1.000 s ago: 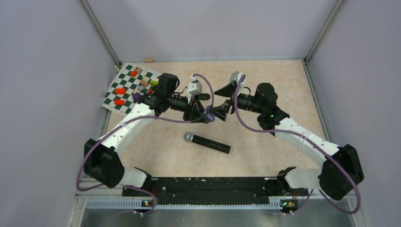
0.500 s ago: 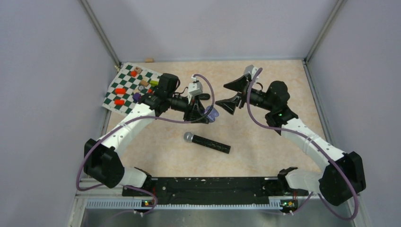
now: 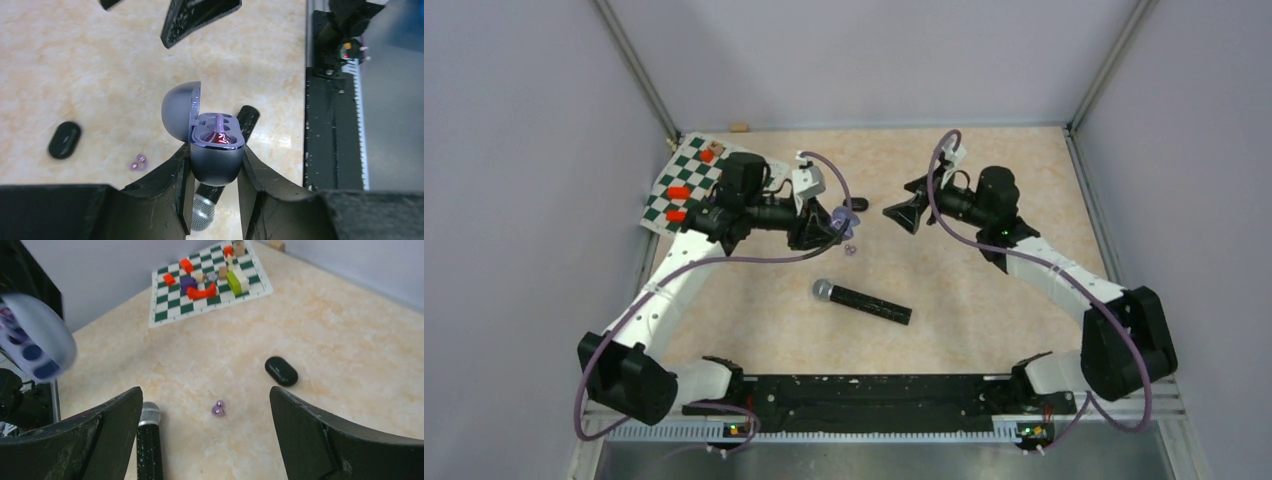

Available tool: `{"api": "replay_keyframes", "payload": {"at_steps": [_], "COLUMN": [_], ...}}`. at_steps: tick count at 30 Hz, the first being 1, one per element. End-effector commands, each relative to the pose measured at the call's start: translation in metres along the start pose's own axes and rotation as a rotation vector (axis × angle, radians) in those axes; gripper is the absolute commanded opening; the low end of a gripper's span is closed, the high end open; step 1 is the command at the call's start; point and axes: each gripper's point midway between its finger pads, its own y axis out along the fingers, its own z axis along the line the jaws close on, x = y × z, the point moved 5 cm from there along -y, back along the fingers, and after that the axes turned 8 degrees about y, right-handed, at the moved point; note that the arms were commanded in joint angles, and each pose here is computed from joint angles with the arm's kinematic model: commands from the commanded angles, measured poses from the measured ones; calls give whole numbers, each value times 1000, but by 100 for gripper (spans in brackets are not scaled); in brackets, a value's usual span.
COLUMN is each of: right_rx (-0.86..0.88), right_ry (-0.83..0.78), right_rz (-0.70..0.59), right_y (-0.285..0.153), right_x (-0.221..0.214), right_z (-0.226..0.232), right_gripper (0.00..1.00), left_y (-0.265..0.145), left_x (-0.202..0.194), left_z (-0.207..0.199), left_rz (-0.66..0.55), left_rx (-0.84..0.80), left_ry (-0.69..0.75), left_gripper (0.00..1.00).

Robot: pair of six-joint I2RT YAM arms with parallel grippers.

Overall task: Insert the wireless bluetooth earbuds into the charging case
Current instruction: Pick up the earbud from the center of the board.

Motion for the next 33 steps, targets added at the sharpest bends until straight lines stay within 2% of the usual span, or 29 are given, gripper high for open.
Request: {"api": "replay_keyframes", "payload": {"at_steps": [1, 6, 12, 15, 22, 33], "right_rx": [-47, -108, -175, -191, -220, -322], "right_ry": [48, 158, 18, 6, -38, -267], "right_rz": [78, 277, 492, 573, 692, 779], "right_y": [17, 47, 85, 95, 106, 123], "right_x": [-18, -67, -120, -143, -175, -195], "right_z": [-25, -52, -53, -53, -55, -41], "right_gripper": [94, 89, 91, 91, 91, 92], "left_y": [-31, -60, -77, -79, -79, -79], "left_x": [9, -19, -38, -39, -43, -42], "left_z": [11, 21, 14, 10, 1, -9], "left_rz": [35, 57, 66, 60, 10, -14], "left_rx": [174, 274, 306, 326, 369, 336], "left_ry": [104, 45, -4, 4, 36, 42], "left_gripper": [0, 0, 0, 0, 0, 0]}}
